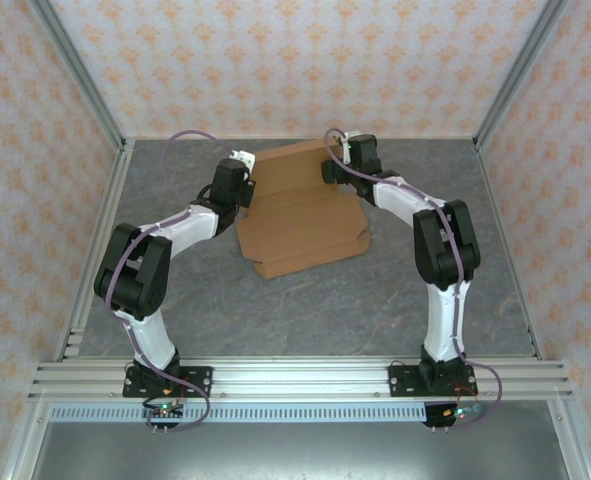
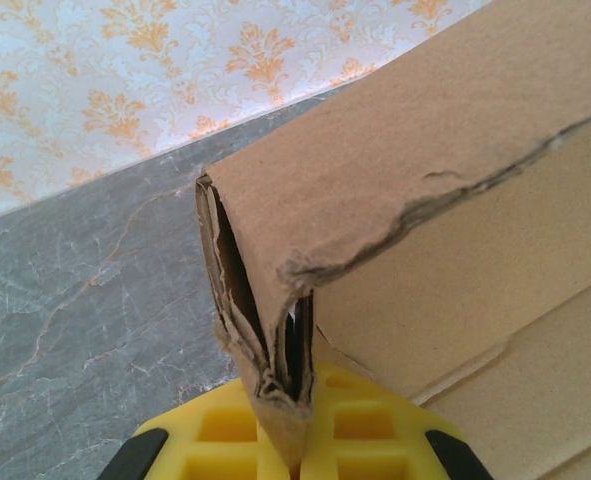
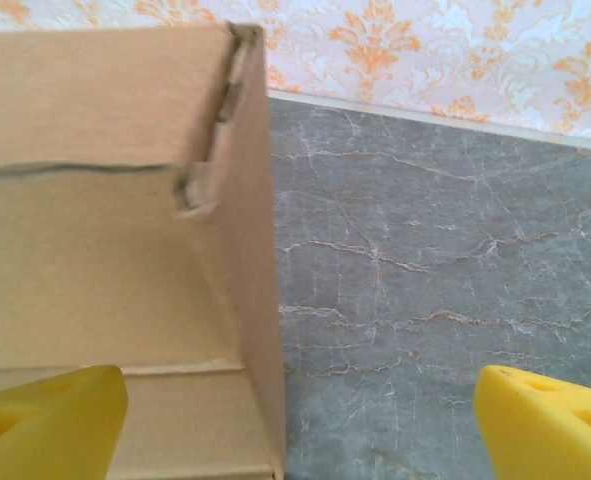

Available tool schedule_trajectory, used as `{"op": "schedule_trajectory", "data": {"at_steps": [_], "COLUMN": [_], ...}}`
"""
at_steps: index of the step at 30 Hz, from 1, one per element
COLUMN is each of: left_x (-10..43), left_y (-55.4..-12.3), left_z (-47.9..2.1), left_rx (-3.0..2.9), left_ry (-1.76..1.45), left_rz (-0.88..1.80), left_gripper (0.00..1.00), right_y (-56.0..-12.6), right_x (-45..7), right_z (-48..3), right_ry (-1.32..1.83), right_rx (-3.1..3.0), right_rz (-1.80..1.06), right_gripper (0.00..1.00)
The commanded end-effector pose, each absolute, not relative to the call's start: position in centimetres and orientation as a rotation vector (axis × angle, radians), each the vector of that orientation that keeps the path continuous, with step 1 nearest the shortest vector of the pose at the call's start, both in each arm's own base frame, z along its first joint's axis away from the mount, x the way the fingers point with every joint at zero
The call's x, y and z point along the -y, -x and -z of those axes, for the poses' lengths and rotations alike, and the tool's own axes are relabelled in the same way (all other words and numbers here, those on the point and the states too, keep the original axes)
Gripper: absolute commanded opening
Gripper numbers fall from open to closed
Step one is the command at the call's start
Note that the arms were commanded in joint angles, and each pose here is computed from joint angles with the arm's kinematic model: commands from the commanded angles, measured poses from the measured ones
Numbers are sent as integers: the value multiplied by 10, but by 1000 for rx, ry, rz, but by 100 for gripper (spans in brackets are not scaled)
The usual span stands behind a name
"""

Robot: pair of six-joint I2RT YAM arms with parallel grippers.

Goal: Fold the paper box

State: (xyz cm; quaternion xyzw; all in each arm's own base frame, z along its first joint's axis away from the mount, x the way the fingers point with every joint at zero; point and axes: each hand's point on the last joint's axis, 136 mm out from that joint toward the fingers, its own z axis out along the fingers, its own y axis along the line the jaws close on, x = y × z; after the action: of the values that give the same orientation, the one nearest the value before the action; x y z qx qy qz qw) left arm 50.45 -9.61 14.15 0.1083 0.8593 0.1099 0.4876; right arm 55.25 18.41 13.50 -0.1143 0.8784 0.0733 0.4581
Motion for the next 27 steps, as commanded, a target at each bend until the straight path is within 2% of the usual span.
{"op": "schedule_trajectory", "data": {"at_steps": [1,6,12,22,27], "left_x": [93,94,98,97,94], "left_y": [-504,-504,-505,-501,-498], "left_z": [-143,-146,-150,-157,-160], "left_rx": [-2106,-2073,-2021,-2036,-2057], "left_ry": [-277,-281,-291,-241,-218], "left_rz": [-308,-302,-274,-242,-244], "left_gripper": [0,0,0,1,1], "right_y": [-538,-521,-534,-531,-497], "right_x": [-187,-168,-154,-140,-125], "right_z": [-180,-222,-262,-256,-236], "right_ry": [337,282,78,24,-25], "right_rx": [-2075,-2030,-2014,-2092,-2194], "right_rz": [-260,-374,-583,-498,-431], "right_gripper": [91,90,85,84,82]}}
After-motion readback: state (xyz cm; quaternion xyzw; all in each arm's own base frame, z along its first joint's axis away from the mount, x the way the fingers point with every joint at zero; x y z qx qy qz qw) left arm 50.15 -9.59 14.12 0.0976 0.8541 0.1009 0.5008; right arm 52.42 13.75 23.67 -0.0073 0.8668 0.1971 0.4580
